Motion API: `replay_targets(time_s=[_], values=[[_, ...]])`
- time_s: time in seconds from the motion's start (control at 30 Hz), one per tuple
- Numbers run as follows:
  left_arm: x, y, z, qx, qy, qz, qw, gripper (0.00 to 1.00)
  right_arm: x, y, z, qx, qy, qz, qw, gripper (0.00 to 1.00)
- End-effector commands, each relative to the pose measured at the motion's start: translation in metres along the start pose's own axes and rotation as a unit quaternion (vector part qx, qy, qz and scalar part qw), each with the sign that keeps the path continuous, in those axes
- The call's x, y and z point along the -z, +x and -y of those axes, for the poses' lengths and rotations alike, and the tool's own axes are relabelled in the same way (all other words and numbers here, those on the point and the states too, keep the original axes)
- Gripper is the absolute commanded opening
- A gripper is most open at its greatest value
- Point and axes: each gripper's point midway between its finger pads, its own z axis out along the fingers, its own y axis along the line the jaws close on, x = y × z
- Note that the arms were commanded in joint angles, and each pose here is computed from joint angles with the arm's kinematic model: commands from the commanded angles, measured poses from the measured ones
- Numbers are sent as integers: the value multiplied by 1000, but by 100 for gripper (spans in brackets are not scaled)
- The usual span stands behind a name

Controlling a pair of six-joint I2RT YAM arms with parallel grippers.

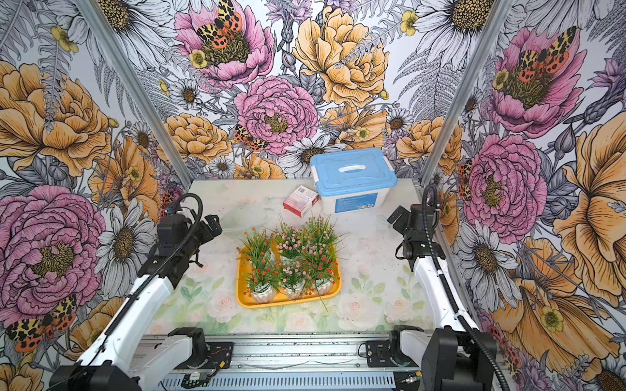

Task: Put the potted gypsophila into the storage box
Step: Reset both arms

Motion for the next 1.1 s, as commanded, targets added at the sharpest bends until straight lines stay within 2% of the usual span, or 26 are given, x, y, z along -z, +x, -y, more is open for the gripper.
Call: replay_targets(time_s=[0.0,0.1,0.23,0.27,0.33,0.43,0.5,0.57,0.63,0.73,0.83,0.9,1.07], values=[[-13,-9,-9,-76,-9,89,993,99,1,-5,50,50,122,25,991,100],[-26,8,-30,-71,-50,98,991,99,-3,5,60,74,136,14,988,99],[-39,22,-49,-51,-75,139,986,99,-17,31,68,62,133,-5,989,100],[-42,19,-51,-42,-76,154,984,99,-20,36,70,57,132,-7,990,99],[-51,12,-46,-69,-72,161,982,99,-27,45,68,46,115,-4,992,99],[-72,13,-42,-90,-68,147,983,99,-33,44,63,32,91,35,995,100],[-86,25,-27,-121,-32,137,983,99,-34,40,62,25,79,69,994,100],[-93,31,-19,-141,-24,140,980,99,-35,40,60,29,63,97,993,99],[-93,32,-26,-130,-33,123,983,99,-39,45,57,46,51,109,992,99],[-93,31,-25,-130,-31,132,982,99,-48,54,52,51,38,121,991,99],[-93,31,-24,-132,-32,136,981,99,-57,45,33,98,19,137,985,99],[-93,31,-24,-132,-33,135,981,99,-66,49,25,115,14,124,985,99],[-92,31,-24,-133,-33,136,981,99,-55,60,-3,173,-21,165,971,99]])
